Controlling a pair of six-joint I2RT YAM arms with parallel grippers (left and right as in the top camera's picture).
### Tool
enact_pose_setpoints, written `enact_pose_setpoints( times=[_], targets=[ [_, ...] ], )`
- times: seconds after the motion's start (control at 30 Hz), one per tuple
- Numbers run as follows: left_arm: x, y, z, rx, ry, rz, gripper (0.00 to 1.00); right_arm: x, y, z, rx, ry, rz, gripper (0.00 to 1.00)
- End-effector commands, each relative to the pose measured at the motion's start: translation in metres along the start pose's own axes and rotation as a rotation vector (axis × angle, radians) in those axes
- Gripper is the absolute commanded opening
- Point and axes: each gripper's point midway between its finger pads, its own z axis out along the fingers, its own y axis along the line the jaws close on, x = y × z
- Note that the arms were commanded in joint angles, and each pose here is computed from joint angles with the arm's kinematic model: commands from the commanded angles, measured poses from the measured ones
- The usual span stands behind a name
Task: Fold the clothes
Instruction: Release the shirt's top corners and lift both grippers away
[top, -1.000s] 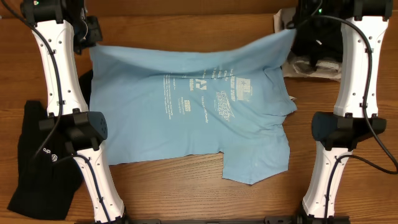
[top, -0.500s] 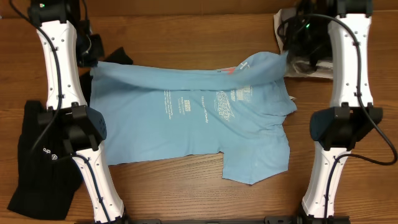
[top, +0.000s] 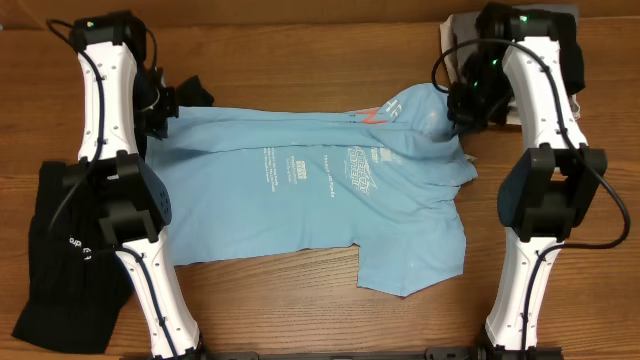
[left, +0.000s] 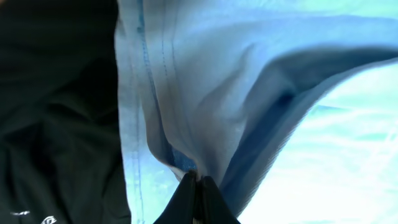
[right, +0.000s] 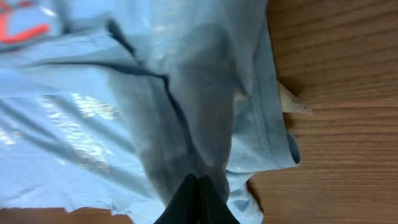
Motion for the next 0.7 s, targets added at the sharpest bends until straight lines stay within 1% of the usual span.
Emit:
enact_pose_setpoints(
  times=[0.0,0.17,0.33,0.37,0.4,0.43,0.5,0.53,0.6,0.63,0.67],
  targets=[
    [0.005,-0.002,0.003,-0.011,0.013,0.051,0.04,0.0,-0.015,0.006,0.03,0.003,0.024,0.04],
    [0.011,0.0,0.018,-0.023,0.051,0.077,0.04,0.002,-0.026,0.018,0.056,0.028,0.04,0.04],
    [0.009,0.002,0.025,-0.022,0.052,0.076,0.04,-0.002,-0.031,0.03,0.056,0.024,0.045,0.04],
    [0.008,0.002,0.025,-0.022,0.048,0.076,0.06,-0.004,-0.031,0.032,0.055,0.015,0.044,0.04],
    [0.007,0.002,0.025,-0.022,0.045,0.076,0.1,-0.007,-0.031,0.033,0.053,0.006,0.042,0.08],
    [0.007,0.002,0.025,-0.022,0.042,0.076,0.16,-0.009,-0.031,0.033,0.052,-0.004,0.038,0.12],
    [0.007,0.002,0.025,-0.021,0.042,0.084,0.44,-0.013,-0.03,0.033,0.05,-0.021,0.031,0.25],
    [0.007,0.002,0.025,-0.022,0.042,0.084,0.57,-0.015,-0.03,0.032,0.049,-0.026,0.029,0.29],
    [0.006,0.002,0.024,-0.021,0.041,0.083,0.77,-0.016,-0.029,0.032,0.043,-0.032,0.028,0.34],
    [0.006,0.002,0.024,-0.021,0.038,0.083,0.87,-0.017,-0.027,0.031,0.036,-0.037,0.027,0.35],
    [0.006,0.002,0.022,-0.021,0.034,0.082,0.93,-0.019,-0.025,0.027,0.025,-0.048,0.025,0.36]
  ],
)
